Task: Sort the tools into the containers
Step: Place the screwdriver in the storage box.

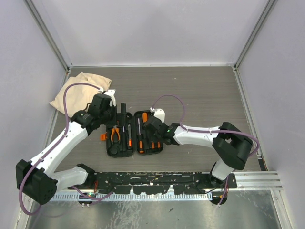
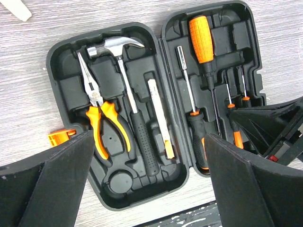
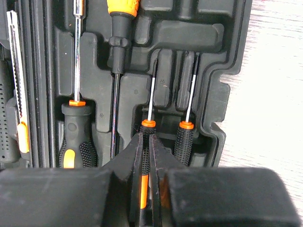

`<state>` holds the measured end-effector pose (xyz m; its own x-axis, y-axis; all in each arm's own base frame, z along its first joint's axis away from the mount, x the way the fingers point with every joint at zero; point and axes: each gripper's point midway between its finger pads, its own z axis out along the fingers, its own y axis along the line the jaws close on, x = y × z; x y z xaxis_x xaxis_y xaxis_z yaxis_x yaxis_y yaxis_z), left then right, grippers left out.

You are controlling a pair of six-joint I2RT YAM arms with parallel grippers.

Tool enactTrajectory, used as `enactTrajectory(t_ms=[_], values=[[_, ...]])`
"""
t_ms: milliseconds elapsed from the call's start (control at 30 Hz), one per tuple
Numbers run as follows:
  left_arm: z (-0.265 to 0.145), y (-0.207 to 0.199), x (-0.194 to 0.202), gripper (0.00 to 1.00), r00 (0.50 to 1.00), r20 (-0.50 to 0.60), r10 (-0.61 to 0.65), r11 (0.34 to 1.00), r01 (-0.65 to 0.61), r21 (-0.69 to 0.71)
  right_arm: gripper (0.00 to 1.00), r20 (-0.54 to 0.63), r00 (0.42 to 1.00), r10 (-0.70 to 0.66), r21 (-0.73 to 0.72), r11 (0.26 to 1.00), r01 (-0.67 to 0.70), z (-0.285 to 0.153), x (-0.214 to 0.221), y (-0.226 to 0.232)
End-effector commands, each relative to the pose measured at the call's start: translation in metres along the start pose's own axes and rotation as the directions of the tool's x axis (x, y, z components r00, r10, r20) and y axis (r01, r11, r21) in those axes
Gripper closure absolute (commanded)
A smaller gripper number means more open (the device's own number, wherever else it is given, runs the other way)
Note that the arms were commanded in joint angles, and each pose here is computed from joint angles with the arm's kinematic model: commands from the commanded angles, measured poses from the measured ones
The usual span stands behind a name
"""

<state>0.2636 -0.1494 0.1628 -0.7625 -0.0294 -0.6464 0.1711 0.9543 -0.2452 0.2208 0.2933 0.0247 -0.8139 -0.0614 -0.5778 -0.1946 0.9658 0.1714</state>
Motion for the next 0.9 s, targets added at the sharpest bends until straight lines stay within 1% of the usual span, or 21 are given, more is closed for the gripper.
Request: enactTrajectory(t_ms=[0,133,233,367,500,567,700,767,833,867], values=[[-0.002,-0.006,-0.012,0.00,0.999,0.046,-0.013,1.000,0.012,0.024,0.94,-0.419,0.906,-0.061,0.260,0.948,0.184,-0.017,0.102,-0.102],[-0.002,-0.005,-0.011,0.00,0.999,0.047,-0.013,1.000,0.011,0.023,0.93,-0.380,0.924,-0.027,0.284,0.948,0.145,-0.022,0.082,-0.121],[-0.001,-0.005,-0.009,0.00,0.999,0.041,-0.017,1.000,0.016,0.023,0.93,-0.345,0.938,-0.035,0.269,0.954,0.134,-0.025,0.066,-0.123],[0.000,-0.006,-0.008,0.00,0.999,0.040,-0.031,0.999,0.030,0.029,0.88,-0.258,0.964,-0.066,0.178,0.977,0.115,-0.029,0.033,-0.099],[0.000,-0.007,-0.009,0.00,0.998,0.042,-0.046,0.998,0.045,0.032,0.80,-0.134,0.988,-0.075,0.068,0.994,0.085,-0.043,-0.013,-0.066],[0.000,-0.008,-0.008,0.00,0.998,0.042,-0.053,0.998,0.051,0.033,0.76,-0.064,0.995,-0.075,0.023,0.997,0.076,-0.053,-0.037,-0.052],[0.002,-0.007,-0.006,0.00,0.997,0.039,-0.065,0.997,0.064,0.031,0.70,0.052,0.997,-0.059,-0.045,0.997,0.061,-0.075,-0.075,-0.033],[0.003,-0.007,-0.005,0.00,0.997,0.035,-0.069,0.997,0.068,0.029,0.68,0.067,0.996,-0.054,-0.056,0.997,0.058,-0.082,-0.081,-0.030],[0.004,-0.006,-0.004,0.00,0.997,0.033,-0.073,0.997,0.072,0.028,0.68,0.043,0.997,-0.058,-0.041,0.997,0.059,-0.082,-0.078,-0.033],[0.004,-0.006,-0.004,0.00,0.997,0.033,-0.073,0.997,0.073,0.028,0.69,0.024,0.998,-0.059,-0.028,0.998,0.059,-0.082,-0.074,-0.036]])
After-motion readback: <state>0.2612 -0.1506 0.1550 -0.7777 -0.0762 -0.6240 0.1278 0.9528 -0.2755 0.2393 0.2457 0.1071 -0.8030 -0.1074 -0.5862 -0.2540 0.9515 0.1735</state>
